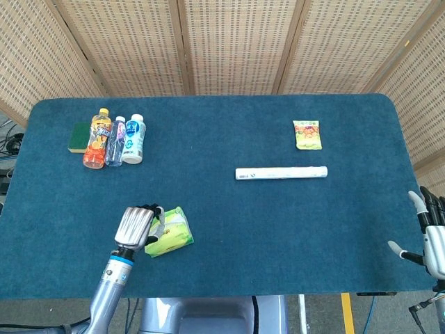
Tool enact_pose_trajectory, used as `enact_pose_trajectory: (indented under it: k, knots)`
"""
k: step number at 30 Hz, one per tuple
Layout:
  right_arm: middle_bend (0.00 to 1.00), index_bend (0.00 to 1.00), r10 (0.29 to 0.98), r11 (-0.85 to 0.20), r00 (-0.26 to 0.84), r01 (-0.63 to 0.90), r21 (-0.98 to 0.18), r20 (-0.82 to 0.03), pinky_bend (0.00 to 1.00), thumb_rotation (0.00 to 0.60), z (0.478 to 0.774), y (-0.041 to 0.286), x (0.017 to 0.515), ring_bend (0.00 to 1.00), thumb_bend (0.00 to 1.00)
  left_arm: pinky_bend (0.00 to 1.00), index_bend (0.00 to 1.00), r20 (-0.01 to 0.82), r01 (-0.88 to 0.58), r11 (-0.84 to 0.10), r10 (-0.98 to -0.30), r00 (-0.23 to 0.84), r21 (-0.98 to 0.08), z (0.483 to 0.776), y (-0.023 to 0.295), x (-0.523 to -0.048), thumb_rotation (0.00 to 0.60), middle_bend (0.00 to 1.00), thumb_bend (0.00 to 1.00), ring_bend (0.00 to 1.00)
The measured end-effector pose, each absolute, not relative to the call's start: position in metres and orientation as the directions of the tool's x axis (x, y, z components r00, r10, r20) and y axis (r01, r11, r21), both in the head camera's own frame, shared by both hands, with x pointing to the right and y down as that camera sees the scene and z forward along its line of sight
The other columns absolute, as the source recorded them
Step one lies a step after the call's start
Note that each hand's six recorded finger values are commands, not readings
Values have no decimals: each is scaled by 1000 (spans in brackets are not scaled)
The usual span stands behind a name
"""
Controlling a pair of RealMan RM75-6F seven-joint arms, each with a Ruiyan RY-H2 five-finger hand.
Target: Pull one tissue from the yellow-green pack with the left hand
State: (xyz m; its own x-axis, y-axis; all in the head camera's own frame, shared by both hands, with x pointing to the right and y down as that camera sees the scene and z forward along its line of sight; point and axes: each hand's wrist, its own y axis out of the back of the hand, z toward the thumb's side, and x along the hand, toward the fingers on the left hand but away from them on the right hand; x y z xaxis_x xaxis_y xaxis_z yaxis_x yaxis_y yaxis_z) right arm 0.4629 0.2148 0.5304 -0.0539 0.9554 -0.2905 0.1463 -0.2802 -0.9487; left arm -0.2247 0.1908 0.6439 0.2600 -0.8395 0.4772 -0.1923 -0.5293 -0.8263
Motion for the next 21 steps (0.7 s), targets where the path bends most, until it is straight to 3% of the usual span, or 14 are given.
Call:
enact_pose_trajectory:
  k: [9,16,21]
  knots:
    - [0,0,956,-278,-52,149,-949,-288,0,600,529,215,463,0,0,615,708,333,-270,-392,-912,239,-879,598,150,-248,600,560,616,554]
    - [0,0,956,-278,-53,152,-949,-288,0,600,529,215,463,0,0,615,708,176,-292,-227,-966,189,-929,556,95,-283,600,560,605,554]
    - [0,0,953,-288,-53,146,-947,-298,0,600,532,214,462,0,0,615,708,97,-294,-149,-978,184,-944,546,58,-308,600,560,598,554]
